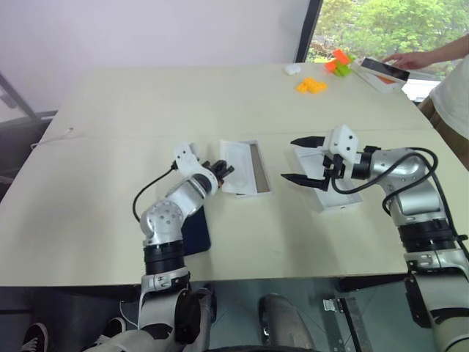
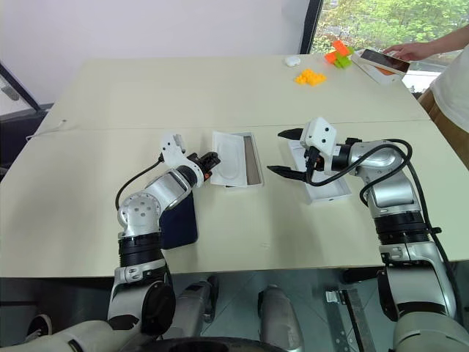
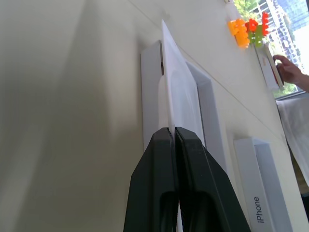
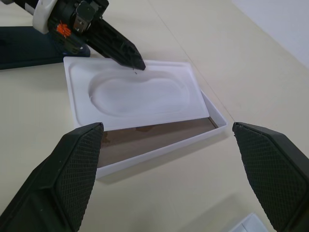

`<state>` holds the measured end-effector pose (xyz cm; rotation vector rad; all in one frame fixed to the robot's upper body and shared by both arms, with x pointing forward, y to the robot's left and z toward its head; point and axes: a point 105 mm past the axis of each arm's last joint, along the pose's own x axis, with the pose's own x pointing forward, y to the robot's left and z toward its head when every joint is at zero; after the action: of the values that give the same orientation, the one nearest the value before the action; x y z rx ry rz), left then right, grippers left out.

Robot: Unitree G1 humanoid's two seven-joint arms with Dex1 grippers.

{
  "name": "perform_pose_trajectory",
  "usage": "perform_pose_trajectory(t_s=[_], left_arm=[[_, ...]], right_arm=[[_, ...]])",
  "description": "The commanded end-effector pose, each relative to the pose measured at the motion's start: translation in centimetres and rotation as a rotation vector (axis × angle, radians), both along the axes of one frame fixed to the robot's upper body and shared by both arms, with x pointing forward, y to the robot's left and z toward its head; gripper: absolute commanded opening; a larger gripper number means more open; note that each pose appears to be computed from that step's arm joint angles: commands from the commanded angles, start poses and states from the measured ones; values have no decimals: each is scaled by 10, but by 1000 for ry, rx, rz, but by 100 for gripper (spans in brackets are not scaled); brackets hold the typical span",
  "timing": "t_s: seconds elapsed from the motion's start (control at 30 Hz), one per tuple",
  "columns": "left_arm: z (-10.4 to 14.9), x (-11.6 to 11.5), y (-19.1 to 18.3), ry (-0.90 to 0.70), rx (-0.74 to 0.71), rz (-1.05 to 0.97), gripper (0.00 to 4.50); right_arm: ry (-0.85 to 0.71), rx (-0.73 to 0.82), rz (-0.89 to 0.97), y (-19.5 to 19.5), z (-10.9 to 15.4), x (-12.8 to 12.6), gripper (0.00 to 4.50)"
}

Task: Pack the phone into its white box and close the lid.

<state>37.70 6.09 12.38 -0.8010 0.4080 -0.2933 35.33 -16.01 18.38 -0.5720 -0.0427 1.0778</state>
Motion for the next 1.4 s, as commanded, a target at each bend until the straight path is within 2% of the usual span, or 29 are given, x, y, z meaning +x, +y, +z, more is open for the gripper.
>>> perform_pose_trajectory(t_s=[0.03,0.23,0.53,0.63,0.77,1.07,1.23,1.33,1.4], left_arm=[[16,4,-24,-50,-10,-48,11],[18,12,-27,-72,18,-40,11],[18,10,-36,-81,12,-75,11],[17,8,-37,-79,28,-88,93],[20,4,-37,-85,26,-114,290],[34,-8,-40,-125,102,-226,290],[31,-20,-33,-128,202,-316,290],[19,-29,-24,-108,315,-377,290],[16,-34,-22,-100,320,-401,290]], right_arm=[[-51,12,6,2,12,-1,450],[-55,11,4,2,12,-1,450],[-62,11,3,2,14,-1,450],[-60,14,2,2,14,-1,450],[-55,16,4,2,12,-1,450],[-58,26,6,5,11,1,450],[-57,27,4,5,10,2,450],[-55,28,2,5,11,2,450],[-56,28,2,5,11,3,450]])
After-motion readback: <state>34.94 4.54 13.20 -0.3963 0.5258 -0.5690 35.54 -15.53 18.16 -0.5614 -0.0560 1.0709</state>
